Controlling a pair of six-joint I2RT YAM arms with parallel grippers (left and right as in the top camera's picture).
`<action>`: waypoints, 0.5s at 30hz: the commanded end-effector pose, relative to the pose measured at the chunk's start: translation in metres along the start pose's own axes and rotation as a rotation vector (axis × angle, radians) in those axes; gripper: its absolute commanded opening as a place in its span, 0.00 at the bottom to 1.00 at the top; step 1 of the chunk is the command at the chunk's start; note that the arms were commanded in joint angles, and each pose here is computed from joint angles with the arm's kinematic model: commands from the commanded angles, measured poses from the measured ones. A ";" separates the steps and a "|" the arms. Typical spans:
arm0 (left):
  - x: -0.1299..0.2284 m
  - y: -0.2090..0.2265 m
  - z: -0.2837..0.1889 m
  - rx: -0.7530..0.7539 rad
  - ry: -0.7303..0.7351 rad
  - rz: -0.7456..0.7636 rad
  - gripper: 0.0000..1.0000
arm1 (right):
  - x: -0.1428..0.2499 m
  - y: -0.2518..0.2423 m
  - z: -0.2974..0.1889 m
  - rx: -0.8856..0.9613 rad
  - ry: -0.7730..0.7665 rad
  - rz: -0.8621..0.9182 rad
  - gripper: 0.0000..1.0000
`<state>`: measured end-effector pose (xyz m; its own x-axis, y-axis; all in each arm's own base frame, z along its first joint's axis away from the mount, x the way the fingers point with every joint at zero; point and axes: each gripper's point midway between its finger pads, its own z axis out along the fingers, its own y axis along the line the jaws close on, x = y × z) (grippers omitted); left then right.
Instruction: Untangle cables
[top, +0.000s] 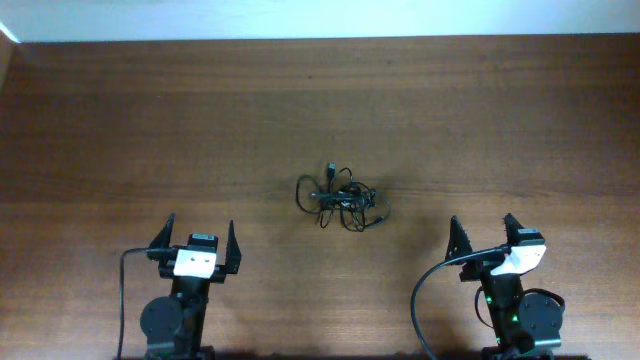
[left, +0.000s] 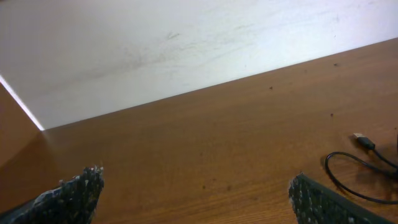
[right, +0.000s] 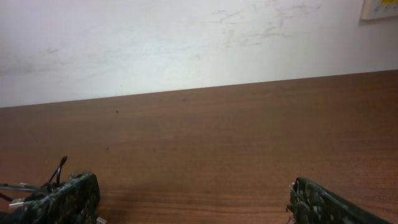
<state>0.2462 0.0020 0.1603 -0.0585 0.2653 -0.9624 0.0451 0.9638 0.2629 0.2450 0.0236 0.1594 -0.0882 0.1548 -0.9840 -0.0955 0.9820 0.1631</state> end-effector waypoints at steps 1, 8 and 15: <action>-0.002 0.000 0.000 -0.004 -0.012 -0.025 0.99 | 0.002 0.005 0.000 -0.028 0.002 0.011 0.99; -0.004 0.001 0.000 -0.006 -0.021 -0.025 0.99 | 0.002 0.009 0.000 -0.050 0.004 0.010 0.99; -0.010 0.003 -0.001 -0.012 -0.043 -0.022 0.99 | -0.007 0.013 -0.002 -0.068 -0.014 0.009 0.99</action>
<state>0.2466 0.0021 0.1681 -0.0282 0.2585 -0.9656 0.0360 0.9656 0.2575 0.2442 0.0300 0.1603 -0.0905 0.1551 -0.9837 -0.1329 0.9771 0.1662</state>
